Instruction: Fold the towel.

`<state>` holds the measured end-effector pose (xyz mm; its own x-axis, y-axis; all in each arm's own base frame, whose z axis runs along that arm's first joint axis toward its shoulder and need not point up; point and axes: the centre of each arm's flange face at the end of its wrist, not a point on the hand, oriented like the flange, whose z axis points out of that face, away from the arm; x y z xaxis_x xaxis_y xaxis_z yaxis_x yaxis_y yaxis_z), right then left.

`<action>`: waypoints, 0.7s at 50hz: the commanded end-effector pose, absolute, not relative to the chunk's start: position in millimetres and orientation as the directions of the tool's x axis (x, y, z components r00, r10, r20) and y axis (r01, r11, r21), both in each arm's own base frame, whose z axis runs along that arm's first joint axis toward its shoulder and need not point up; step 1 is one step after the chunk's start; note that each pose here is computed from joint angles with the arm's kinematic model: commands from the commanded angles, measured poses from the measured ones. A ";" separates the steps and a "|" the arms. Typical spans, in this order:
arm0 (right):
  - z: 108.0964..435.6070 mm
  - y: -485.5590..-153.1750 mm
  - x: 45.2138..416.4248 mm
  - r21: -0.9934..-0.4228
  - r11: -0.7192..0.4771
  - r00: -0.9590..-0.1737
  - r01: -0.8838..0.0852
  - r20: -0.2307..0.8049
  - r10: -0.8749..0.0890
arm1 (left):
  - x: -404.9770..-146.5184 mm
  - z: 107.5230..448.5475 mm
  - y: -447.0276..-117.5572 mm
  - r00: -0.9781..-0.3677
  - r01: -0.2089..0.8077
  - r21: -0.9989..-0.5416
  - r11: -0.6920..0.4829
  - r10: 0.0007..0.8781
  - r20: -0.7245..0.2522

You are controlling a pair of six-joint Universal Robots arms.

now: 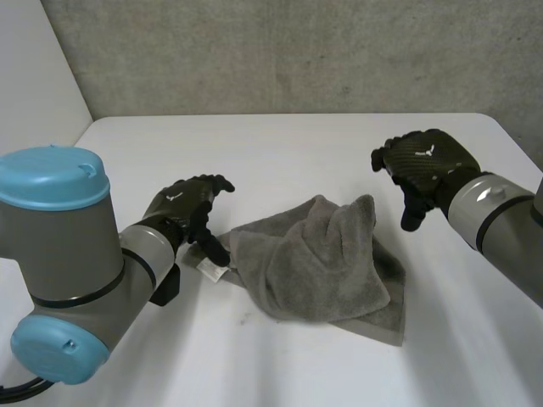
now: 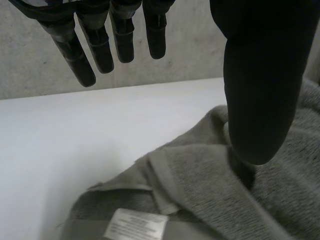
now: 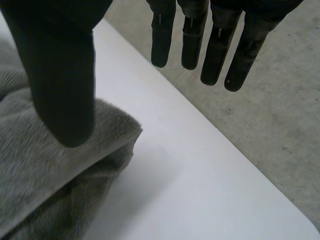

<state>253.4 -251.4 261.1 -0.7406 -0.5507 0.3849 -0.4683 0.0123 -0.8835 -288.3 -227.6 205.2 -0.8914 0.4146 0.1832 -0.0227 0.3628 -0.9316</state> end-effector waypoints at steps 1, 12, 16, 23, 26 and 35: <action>250.7 -202.4 286.2 -0.876 -0.032 -0.642 -0.481 0.377 -0.667 | -280.5 191.3 -254.3 -0.912 0.072 -0.946 0.315 0.406 0.065; 223.4 -166.7 333.9 -0.876 -0.060 -0.564 -0.478 0.358 -0.744 | -276.5 145.0 -300.7 -0.908 0.235 -0.924 0.303 0.408 -0.097; 215.3 -173.0 339.3 -0.871 -0.059 -0.579 -0.488 0.374 -0.725 | -282.3 134.1 -310.8 -0.902 0.241 -0.921 0.305 0.421 -0.097; 206.4 -172.4 341.5 -0.864 -0.049 -0.570 -0.500 0.372 -0.732 | -288.3 125.7 -322.3 -0.900 0.239 -0.924 0.300 0.427 -0.094; 202.7 -171.0 340.8 -0.861 -0.043 -0.567 -0.507 0.371 -0.735 | -290.4 123.8 -326.4 -0.900 0.236 -0.926 0.296 0.427 -0.092; 196.2 -171.7 337.5 -0.857 -0.031 -0.571 -0.515 0.369 -0.733 | -294.2 118.5 -331.9 -0.897 0.245 -0.921 0.303 0.431 -0.097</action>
<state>340.1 -171.0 200.0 -0.5679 -0.7355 0.3694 -0.5096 -0.0382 -0.8596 -292.3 -329.6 120.9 -0.8986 0.4287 -0.0938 0.2378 0.2960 -0.9251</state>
